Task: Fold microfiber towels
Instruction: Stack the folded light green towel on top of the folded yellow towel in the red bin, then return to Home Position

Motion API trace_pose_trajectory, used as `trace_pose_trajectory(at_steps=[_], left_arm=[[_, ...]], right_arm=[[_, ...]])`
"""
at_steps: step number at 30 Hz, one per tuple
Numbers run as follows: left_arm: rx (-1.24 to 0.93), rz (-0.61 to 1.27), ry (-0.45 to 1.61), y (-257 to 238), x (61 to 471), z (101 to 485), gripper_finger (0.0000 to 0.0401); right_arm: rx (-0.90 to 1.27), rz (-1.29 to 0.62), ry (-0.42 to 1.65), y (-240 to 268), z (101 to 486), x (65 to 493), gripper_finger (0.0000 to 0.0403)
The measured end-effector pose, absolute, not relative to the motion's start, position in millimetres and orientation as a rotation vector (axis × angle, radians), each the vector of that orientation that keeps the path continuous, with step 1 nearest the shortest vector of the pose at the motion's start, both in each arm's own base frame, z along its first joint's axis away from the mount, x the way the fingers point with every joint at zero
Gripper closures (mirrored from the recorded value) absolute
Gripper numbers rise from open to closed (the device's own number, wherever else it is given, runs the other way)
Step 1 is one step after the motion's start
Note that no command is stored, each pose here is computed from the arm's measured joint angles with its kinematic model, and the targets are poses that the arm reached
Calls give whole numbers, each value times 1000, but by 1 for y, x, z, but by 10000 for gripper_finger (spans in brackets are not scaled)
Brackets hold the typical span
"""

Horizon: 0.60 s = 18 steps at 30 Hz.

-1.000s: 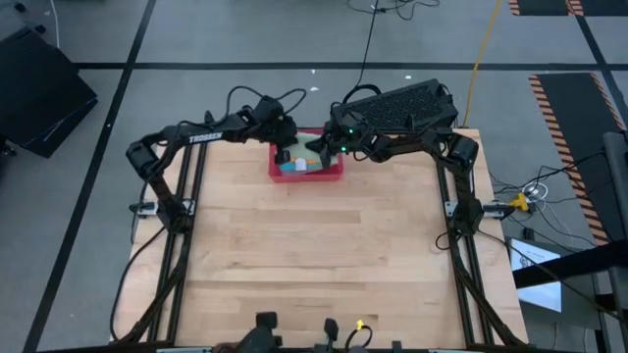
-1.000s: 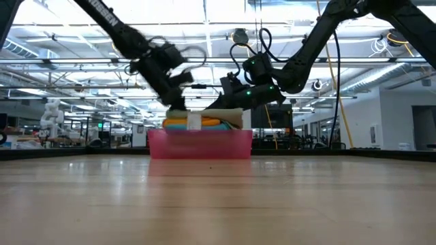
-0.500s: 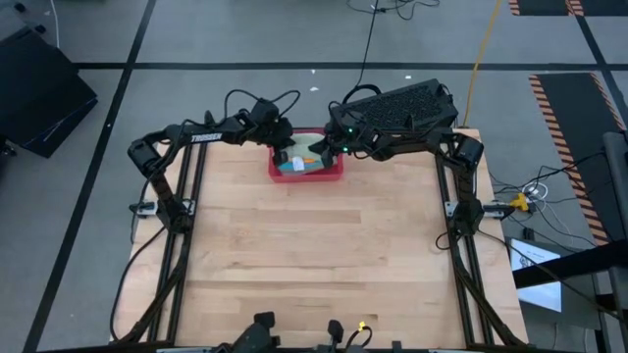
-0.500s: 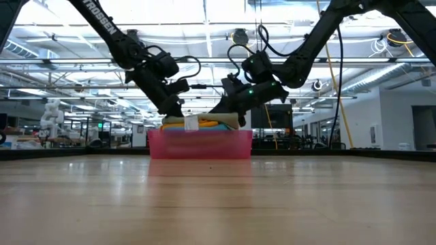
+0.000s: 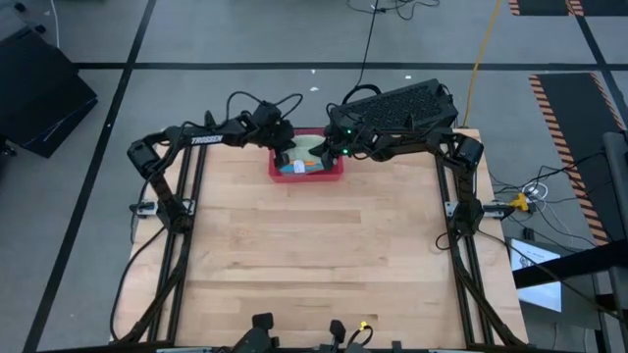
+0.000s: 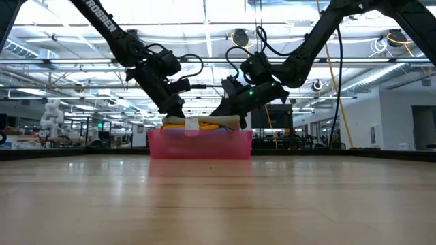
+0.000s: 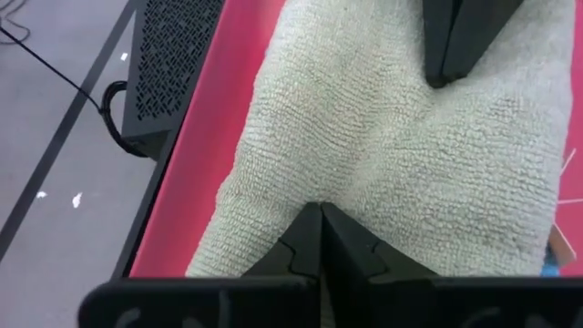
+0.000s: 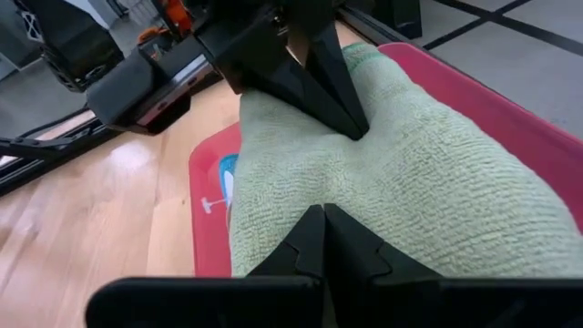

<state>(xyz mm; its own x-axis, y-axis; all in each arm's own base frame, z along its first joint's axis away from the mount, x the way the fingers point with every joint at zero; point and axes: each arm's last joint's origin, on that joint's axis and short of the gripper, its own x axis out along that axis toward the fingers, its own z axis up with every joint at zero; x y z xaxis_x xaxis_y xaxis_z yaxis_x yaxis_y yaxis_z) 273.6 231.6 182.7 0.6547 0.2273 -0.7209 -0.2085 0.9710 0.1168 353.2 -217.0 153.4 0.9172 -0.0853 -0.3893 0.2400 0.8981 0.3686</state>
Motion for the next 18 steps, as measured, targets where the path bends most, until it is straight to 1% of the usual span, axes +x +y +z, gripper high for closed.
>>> trace_pose_trajectory(at_steps=[4,8,14,18], left_arm=[[41,250,812,230,272,189,391],[59,257,789,227,269,201,398],[96,280,733,222,263,223,382],[115,294,693,219,259,238,385]], right_arm=[[416,-169,362,-217,155,354,403],[396,-163,327,-217,165,353,403],[357,-137,279,-214,187,350,403],[334,-133,262,-213,198,347,403]])
